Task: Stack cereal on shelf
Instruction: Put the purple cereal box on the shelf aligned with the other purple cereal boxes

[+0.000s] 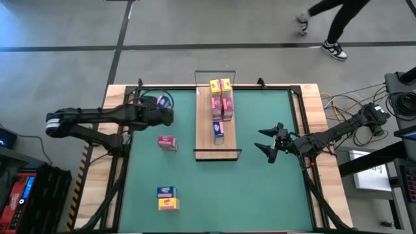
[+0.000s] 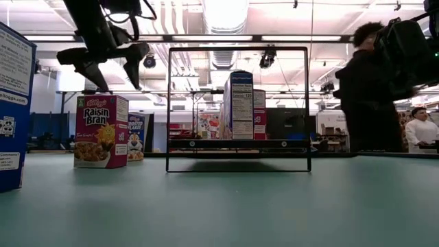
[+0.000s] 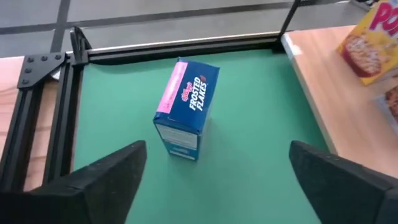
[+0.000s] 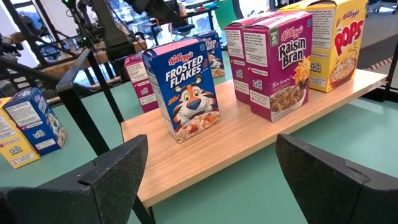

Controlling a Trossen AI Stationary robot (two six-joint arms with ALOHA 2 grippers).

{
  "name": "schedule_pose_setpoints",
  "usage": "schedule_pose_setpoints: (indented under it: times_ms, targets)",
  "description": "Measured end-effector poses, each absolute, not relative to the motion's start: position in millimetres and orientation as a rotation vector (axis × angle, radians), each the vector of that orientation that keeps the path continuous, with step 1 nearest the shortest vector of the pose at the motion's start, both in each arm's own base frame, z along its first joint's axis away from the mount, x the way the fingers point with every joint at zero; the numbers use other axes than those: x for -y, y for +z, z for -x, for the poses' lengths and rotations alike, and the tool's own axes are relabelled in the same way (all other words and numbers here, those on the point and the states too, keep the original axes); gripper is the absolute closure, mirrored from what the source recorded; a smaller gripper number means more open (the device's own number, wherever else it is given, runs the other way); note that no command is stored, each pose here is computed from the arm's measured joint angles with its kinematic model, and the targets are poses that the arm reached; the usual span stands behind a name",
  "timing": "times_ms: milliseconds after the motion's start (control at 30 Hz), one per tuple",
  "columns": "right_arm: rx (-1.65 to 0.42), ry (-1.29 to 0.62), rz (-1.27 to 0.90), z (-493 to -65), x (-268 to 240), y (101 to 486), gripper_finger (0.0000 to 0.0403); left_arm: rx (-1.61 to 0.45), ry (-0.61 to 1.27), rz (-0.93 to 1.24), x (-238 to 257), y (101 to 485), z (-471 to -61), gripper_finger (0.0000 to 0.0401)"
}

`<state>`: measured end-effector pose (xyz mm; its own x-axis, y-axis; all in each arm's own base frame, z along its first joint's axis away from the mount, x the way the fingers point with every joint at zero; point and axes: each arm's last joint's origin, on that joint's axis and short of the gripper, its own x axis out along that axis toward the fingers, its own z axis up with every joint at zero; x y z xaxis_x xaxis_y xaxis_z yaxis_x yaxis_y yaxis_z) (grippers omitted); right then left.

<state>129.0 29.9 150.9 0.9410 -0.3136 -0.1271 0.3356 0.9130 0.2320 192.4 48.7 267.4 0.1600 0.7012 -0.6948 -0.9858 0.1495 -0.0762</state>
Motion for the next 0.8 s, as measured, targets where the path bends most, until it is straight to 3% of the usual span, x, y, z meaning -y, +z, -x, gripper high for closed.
schedule_pose_setpoints:
  times_ms: [100, 300, 800]
  targets:
    - [-0.088, -0.335, -0.254, -129.0, -29.9, 150.9, 0.0062, -0.617, 1.305, 0.617, -49.1, 263.1, -196.1, 0.0005]
    - [-0.088, -0.335, -0.254, -128.9, -29.9, 150.9, 0.0062, -0.756, 1.225, 0.763, -45.5, 261.7, -203.3, 0.0009]
    - [-0.088, -0.335, -0.254, -128.9, -29.9, 150.9, 0.0062, -0.868, 1.605, 1.313, -40.6, 277.9, -227.8, 0.0002]
